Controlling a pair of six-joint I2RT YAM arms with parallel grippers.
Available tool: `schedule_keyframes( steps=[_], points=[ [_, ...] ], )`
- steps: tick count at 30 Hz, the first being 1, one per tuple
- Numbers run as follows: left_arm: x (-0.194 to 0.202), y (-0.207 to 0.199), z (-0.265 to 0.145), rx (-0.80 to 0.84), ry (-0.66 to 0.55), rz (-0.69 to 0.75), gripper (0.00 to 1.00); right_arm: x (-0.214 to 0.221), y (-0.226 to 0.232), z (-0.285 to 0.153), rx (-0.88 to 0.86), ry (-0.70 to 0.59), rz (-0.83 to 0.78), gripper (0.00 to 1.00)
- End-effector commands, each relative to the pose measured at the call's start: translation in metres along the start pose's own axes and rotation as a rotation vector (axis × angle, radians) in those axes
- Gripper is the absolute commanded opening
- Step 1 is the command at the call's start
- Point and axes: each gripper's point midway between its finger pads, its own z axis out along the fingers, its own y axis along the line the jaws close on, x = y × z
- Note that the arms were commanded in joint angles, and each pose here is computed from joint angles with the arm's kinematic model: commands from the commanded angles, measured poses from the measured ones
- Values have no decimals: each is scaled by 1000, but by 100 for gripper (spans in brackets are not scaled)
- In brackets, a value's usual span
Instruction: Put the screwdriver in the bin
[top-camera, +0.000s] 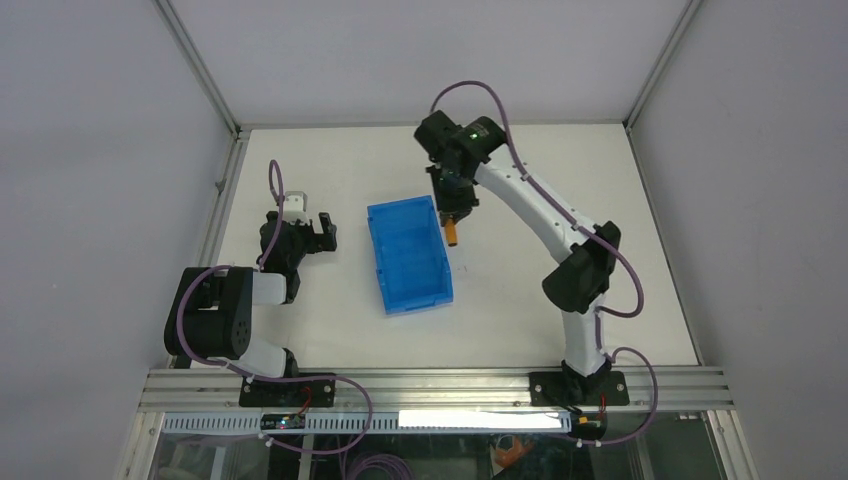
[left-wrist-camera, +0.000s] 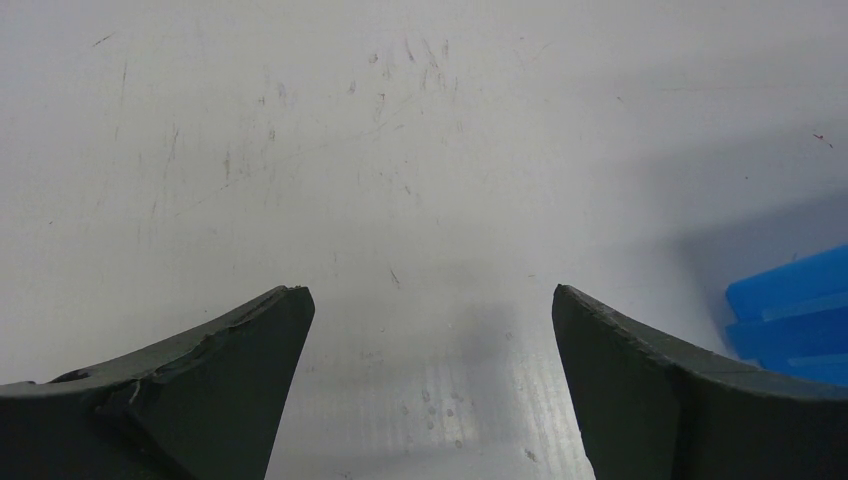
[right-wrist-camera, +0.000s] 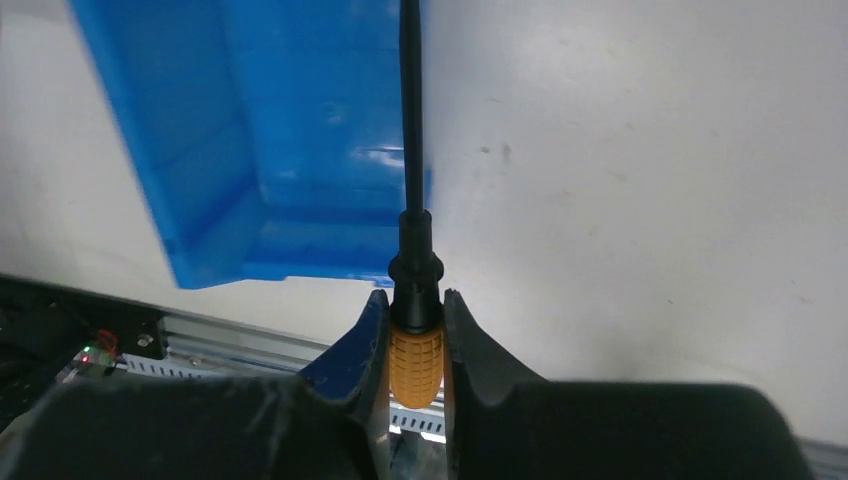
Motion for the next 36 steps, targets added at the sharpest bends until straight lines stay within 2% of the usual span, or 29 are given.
schedule_keyframes(
  steps=[1,4,8,14,19,23,30,33,36],
  points=[
    [-26,-4,5,21,-85,2,99,-10,64,-10,-95,-78,-60,0],
    [-26,-4,5,22,-85,2,99,-4,93,-9,-102,-105,-119,0],
    [-25,-4,5,21,-84,2,99,14,117,17,-106,-90,-176,0],
    [-26,-4,5,22,-85,2,99,35,118,76,-53,-48,-192,0],
    [-26,-4,5,21,-84,2,99,37,112,115,-1,-71,-206,1],
    [-26,-4,5,21,-86,2,99,39,110,134,26,-72,-203,10],
    [-26,-4,5,22,-85,2,99,37,104,138,70,-69,-195,37],
    [-26,-4,5,22,-84,2,99,29,103,122,69,-105,-189,42],
    [-25,-4,5,22,-84,2,99,15,102,93,54,-169,-180,42]
  ],
)
